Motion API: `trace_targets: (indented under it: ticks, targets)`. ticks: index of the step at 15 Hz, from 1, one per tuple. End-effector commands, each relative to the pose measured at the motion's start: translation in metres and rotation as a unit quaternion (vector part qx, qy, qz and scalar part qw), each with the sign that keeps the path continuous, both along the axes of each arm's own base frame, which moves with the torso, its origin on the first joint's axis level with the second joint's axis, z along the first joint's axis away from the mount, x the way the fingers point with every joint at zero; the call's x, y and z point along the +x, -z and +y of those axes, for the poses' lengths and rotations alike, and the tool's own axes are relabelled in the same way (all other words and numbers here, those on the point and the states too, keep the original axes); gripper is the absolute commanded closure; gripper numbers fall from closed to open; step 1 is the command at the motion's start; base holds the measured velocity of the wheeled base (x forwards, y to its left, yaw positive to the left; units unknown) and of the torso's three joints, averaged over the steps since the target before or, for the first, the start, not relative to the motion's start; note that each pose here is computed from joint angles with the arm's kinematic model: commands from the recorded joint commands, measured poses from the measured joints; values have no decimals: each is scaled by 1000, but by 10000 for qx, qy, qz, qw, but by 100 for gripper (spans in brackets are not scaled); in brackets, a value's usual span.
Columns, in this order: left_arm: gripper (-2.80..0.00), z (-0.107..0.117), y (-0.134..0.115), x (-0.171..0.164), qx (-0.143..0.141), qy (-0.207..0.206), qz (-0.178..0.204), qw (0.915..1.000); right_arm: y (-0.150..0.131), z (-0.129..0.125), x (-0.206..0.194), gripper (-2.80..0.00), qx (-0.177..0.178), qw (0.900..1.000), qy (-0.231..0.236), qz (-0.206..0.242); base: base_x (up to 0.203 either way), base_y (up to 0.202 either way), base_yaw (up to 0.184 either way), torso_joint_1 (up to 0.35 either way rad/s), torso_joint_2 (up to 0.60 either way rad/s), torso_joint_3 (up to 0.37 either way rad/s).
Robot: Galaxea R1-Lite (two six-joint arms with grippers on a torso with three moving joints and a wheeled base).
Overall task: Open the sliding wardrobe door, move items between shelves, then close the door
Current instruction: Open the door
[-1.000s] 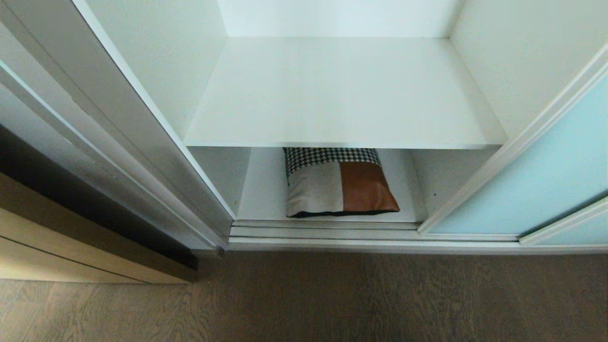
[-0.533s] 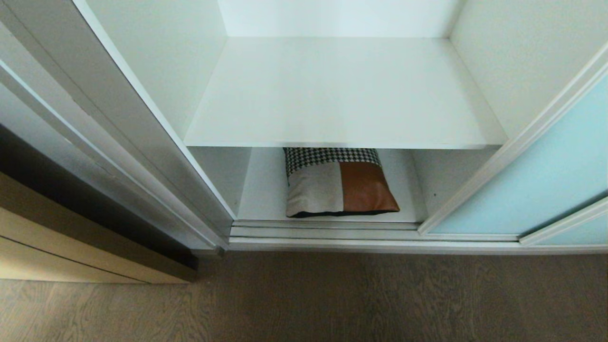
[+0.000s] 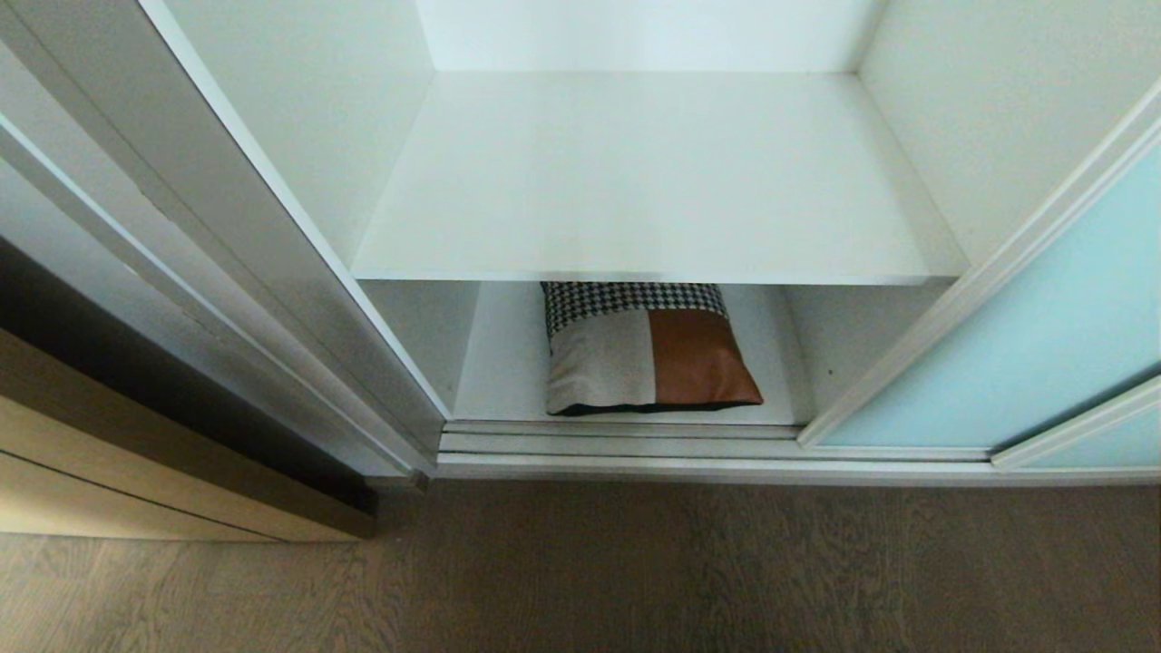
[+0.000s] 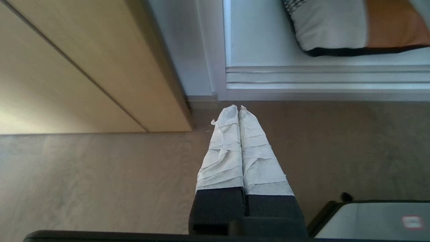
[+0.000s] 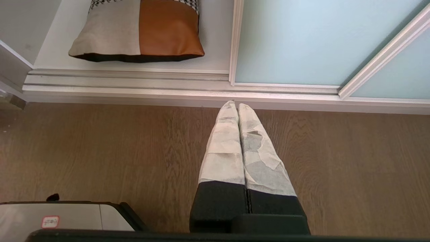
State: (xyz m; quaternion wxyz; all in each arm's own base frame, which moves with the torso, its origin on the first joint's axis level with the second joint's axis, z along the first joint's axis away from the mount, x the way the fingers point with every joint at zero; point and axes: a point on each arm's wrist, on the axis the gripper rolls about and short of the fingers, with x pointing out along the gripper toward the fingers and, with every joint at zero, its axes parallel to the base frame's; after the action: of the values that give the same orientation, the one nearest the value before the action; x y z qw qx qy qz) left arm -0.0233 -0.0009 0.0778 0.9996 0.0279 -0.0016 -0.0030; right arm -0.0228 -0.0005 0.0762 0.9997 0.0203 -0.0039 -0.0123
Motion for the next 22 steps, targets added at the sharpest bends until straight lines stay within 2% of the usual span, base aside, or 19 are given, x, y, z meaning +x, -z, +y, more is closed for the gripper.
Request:
trace_targets:
  ticks: [1, 22]
  targets:
    - [0, 0, 3, 1, -69, 18, 77, 9999, 0, 0, 0, 0, -3, 10000, -1, 6, 0, 0, 0, 0, 0, 0]
    - [0, 0, 3, 1, -104, 19, 77, 9999, 0, 0, 0, 0, 3, 10000, -1, 1, 0, 0, 0, 0, 0, 0]
